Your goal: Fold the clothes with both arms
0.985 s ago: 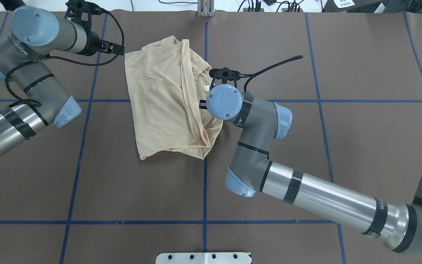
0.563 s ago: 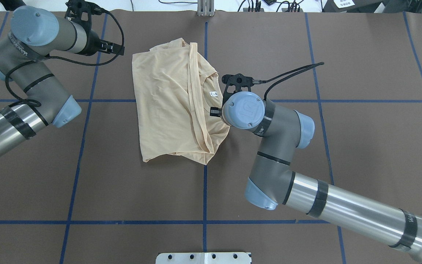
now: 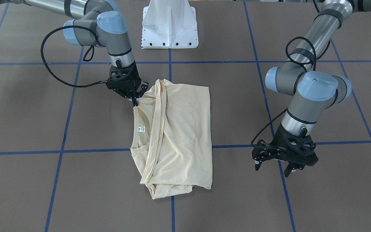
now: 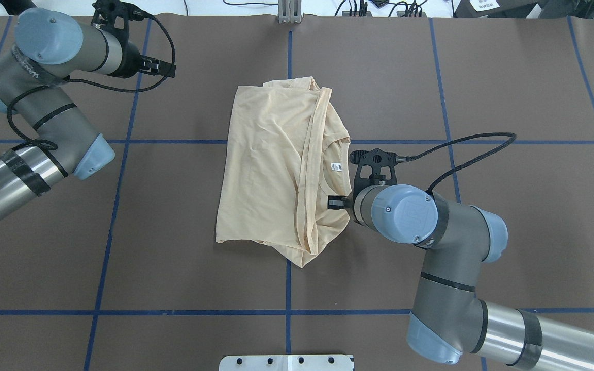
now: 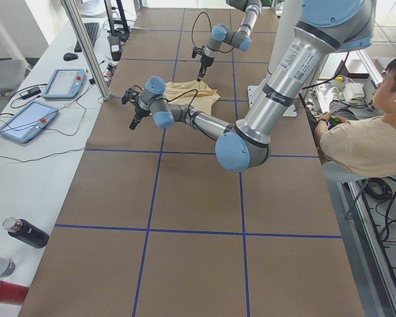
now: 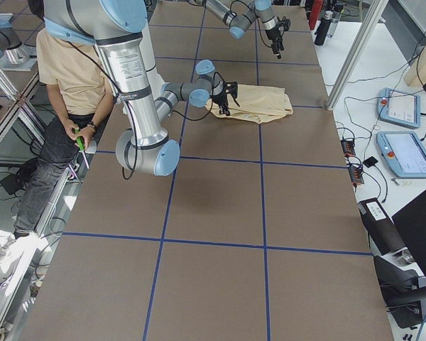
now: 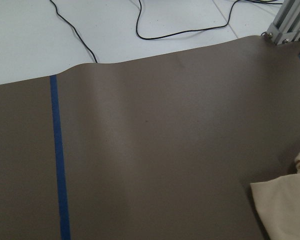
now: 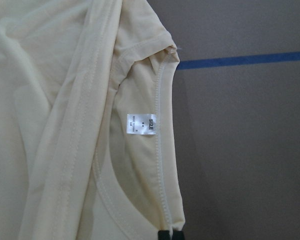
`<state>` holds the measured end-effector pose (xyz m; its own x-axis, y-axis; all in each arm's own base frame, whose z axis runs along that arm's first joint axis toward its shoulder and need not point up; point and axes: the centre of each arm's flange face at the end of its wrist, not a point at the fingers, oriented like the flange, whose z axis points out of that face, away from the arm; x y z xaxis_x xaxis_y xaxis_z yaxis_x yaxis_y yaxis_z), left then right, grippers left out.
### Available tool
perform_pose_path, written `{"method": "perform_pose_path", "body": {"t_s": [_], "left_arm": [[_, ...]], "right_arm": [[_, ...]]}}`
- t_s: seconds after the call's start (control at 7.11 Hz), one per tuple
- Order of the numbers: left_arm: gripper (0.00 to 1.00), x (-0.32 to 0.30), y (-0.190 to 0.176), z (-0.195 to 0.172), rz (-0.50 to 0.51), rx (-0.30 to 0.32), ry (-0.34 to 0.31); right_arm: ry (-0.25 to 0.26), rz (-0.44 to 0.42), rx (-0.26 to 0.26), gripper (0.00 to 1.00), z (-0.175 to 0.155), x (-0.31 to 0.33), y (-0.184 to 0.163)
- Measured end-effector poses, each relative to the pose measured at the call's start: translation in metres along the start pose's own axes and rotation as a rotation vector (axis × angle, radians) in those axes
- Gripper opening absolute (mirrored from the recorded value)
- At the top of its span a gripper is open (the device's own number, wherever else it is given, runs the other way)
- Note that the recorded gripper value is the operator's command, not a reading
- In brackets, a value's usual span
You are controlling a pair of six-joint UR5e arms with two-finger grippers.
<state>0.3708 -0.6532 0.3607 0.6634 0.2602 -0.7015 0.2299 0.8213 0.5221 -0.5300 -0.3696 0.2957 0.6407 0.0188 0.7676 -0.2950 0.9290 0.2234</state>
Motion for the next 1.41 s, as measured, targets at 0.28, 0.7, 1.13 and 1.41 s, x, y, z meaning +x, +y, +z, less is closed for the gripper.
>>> {"method": "perform_pose_path", "body": {"t_s": [0.28,0.7,1.13,1.41], "left_arm": [[1.0,0.001,0.0,-0.001,0.0,0.002,0.003],[1.0,0.003,0.0,-0.003,0.002,0.003,0.006],[1.0,0.004,0.0,-0.003,0.003,0.003,0.007],[1.0,0.005,0.0,-0.002,0.004,0.003,0.008]], "right_arm": [[0.012,-0.009,-0.007,1.0,-0.003,-0.016,-0.002],[0.141,0.016,-0.02,1.0,0.004,-0.12,-0.042],[0.306,-0.046,-0.066,1.0,0.043,-0.15,-0.046],[0.369,-0.077,-0.094,1.0,0.033,-0.148,-0.042]]}}
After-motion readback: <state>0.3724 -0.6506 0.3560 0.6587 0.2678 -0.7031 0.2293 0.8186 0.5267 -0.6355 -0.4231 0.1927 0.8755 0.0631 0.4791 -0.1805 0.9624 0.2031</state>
